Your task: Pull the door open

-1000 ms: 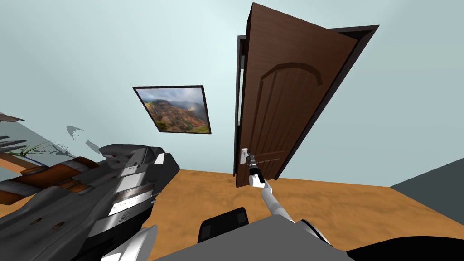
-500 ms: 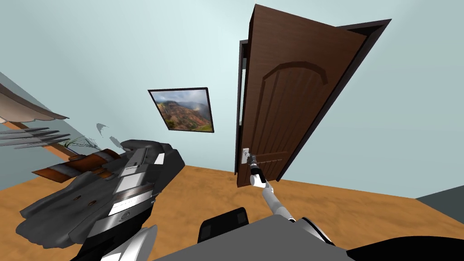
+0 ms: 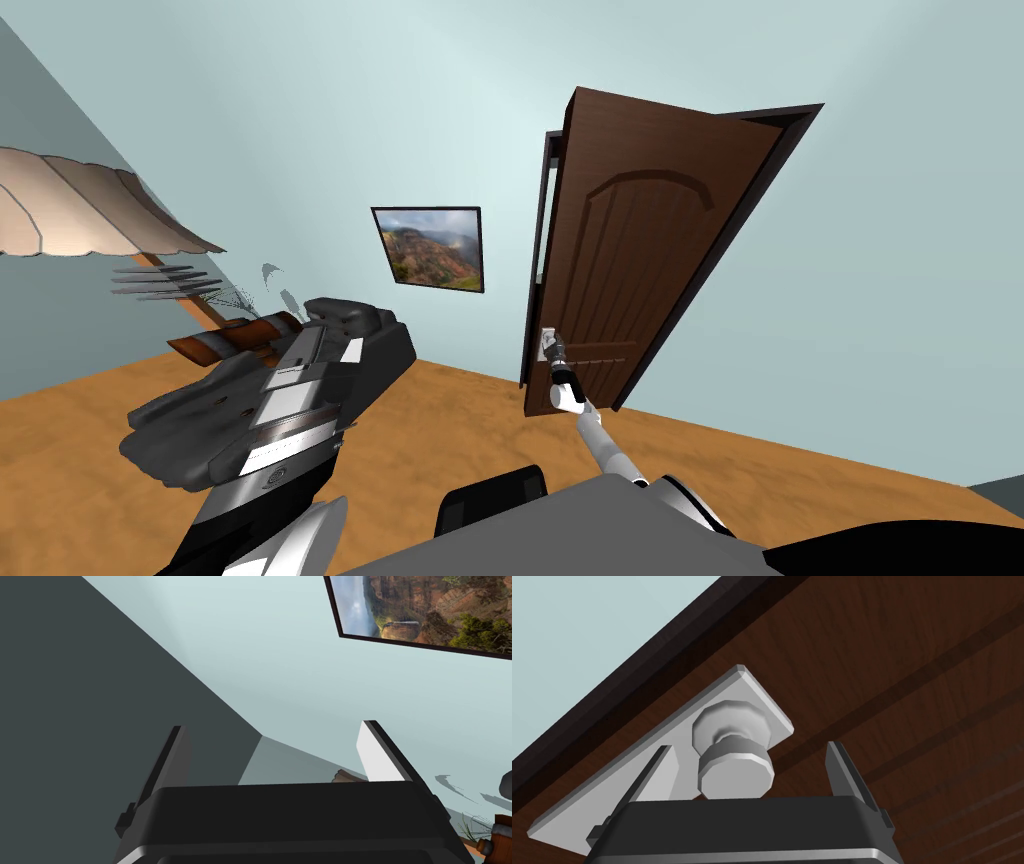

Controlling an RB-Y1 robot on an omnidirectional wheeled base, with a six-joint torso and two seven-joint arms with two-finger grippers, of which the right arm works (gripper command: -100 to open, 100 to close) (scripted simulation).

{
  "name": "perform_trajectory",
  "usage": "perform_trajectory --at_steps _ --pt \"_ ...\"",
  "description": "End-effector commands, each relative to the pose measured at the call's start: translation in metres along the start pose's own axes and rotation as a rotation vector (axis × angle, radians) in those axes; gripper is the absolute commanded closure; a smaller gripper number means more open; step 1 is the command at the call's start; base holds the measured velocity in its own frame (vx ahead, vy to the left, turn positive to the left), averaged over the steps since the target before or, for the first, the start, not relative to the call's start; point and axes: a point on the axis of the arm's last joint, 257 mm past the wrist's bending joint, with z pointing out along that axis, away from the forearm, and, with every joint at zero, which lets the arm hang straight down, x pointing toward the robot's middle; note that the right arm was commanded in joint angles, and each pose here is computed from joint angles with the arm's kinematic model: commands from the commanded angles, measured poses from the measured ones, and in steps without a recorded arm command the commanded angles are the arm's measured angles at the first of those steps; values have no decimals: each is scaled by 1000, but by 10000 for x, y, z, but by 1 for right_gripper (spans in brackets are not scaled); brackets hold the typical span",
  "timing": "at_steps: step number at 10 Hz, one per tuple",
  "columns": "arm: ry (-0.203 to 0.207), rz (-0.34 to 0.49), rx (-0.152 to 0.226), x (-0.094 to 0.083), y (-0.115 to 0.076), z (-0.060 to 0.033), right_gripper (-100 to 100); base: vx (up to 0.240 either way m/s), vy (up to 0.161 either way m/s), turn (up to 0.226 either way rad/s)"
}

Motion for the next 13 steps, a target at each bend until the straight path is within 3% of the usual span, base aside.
perform_trajectory --at_steps 1,7,8,11,13 --pt "-6 65 0 1 -9 8 -100 -116 -8 81" --pt "-39 356 -3 5 -49 51 -100 -98 -43 104" --pt "-39 363 -3 5 -49 51 -100 -67 -32 35" --pt "-59 519 -6 6 -79 71 -100 -85 -45 98" --pt "-65 577 -7 6 -90 78 -100 -59 -31 53"
